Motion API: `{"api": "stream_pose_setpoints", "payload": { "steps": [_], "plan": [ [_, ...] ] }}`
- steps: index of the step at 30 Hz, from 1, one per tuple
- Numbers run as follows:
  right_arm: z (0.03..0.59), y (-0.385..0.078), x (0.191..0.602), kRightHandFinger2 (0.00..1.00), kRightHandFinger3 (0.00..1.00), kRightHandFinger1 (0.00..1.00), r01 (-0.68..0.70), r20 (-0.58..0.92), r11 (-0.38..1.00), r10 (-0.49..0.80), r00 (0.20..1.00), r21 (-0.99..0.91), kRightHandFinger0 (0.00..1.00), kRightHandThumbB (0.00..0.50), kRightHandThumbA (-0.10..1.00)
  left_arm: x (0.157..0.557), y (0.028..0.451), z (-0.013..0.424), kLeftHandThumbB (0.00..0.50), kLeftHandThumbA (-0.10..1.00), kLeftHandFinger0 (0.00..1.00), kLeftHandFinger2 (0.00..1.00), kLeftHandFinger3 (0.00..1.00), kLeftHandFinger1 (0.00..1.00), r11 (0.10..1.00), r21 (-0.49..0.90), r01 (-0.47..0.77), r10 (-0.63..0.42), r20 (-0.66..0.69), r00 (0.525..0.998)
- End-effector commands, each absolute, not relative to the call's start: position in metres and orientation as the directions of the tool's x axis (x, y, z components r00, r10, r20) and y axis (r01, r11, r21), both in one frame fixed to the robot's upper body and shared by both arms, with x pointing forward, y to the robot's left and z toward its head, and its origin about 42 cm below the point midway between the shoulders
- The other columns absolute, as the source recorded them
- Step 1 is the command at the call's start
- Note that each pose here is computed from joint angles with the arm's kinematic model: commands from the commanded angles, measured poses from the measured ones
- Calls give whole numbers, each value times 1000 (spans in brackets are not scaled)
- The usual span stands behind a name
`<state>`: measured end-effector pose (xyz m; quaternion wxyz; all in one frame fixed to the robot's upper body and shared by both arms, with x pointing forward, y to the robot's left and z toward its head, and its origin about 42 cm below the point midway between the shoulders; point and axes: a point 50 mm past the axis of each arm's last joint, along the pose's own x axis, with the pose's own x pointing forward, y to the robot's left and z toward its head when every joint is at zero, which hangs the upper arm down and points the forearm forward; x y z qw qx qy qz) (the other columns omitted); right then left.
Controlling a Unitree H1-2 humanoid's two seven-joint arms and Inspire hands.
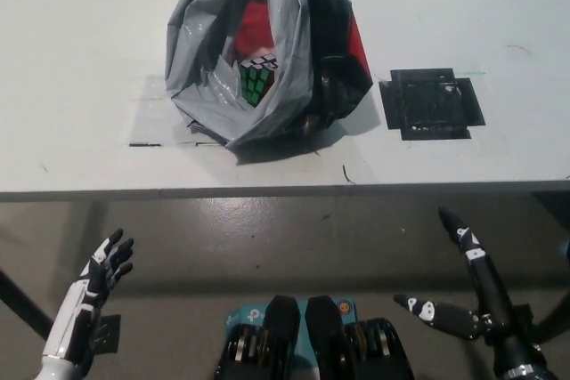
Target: Use the right hand to pick up a rubix's cube and place it into a plastic bag and lift the bag
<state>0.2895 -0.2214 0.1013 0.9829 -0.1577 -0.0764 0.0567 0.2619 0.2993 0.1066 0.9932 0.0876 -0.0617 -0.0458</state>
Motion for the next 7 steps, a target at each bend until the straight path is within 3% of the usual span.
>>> {"api": "stream_pose_setpoints", "payload": {
  "steps": [1, 2, 4, 7],
  "plan": [
    [115, -224, 279, 1000, 1000, 1000, -76, 203, 945, 147, 968, -318, 1000, 186, 1000, 259, 293, 113, 205, 1000, 1000, 1000, 1000, 1000, 976, 186, 117, -149, 171, 974],
    [115, -224, 277, 1000, 1000, 1000, -75, 203, 946, 145, 968, -316, 1000, 181, 1000, 258, 292, 112, 205, 1000, 1000, 1000, 1000, 1000, 976, 183, 117, -149, 169, 974],
    [116, -225, 266, 1000, 1000, 1000, -84, 201, 962, 139, 970, -261, 1000, 123, 1000, 257, 292, 111, 194, 1000, 1000, 1000, 1000, 1000, 975, 187, 118, -150, 166, 975],
    [118, -224, 257, 1000, 1000, 1000, -80, 202, 966, 132, 970, -246, 1000, 100, 1000, 260, 294, 112, 192, 1000, 1000, 1000, 1000, 1000, 976, 186, 110, -143, 174, 974]
  ]
}}
